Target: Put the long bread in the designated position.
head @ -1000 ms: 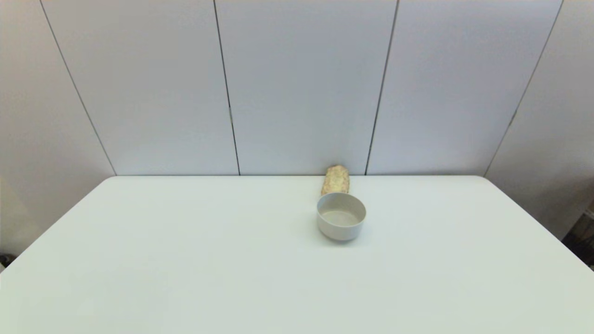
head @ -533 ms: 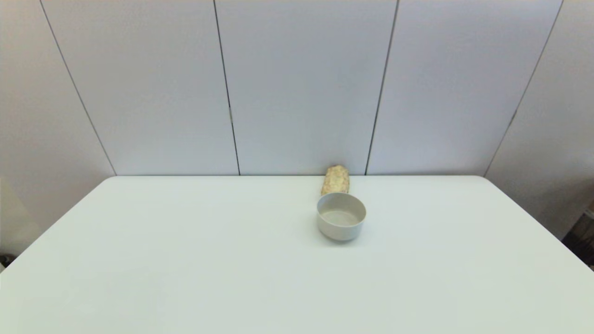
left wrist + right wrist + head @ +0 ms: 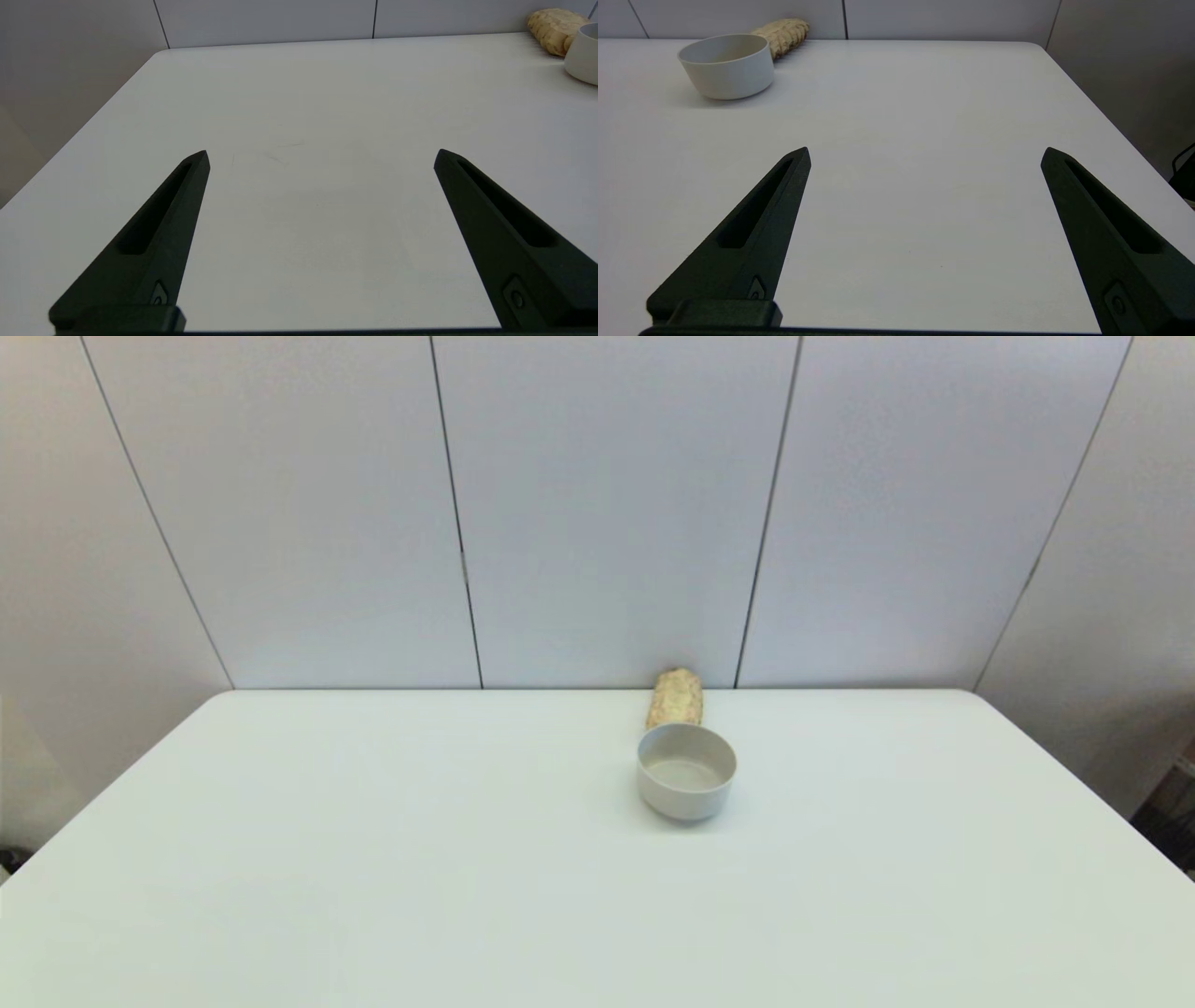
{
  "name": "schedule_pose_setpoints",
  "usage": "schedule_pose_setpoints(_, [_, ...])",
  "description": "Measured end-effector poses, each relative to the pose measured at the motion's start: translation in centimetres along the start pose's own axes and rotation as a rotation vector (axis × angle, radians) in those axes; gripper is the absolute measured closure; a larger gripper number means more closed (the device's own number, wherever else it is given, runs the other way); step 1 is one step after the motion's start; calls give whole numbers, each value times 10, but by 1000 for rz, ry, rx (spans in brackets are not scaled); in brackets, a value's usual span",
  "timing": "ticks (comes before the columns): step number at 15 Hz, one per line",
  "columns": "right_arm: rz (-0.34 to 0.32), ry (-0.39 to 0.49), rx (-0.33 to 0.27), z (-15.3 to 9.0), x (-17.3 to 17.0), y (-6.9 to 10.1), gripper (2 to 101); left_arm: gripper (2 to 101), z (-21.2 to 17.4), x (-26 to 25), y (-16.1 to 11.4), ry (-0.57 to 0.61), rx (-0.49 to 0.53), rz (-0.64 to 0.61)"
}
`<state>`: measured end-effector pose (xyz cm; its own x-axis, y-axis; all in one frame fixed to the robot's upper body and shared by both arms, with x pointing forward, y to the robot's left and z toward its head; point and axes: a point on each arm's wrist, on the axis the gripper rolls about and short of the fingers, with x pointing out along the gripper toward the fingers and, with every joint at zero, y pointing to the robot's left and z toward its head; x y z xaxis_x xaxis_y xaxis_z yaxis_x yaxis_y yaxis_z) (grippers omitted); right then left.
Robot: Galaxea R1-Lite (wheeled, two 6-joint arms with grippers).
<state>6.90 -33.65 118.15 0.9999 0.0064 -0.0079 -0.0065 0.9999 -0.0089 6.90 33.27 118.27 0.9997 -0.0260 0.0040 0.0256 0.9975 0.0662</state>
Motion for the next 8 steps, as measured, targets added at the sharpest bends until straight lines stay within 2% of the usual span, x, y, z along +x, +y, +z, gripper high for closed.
schedule_pose_setpoints(8, [0,1,-1,0,0,0,43,54,0,0,0,0,-1,0])
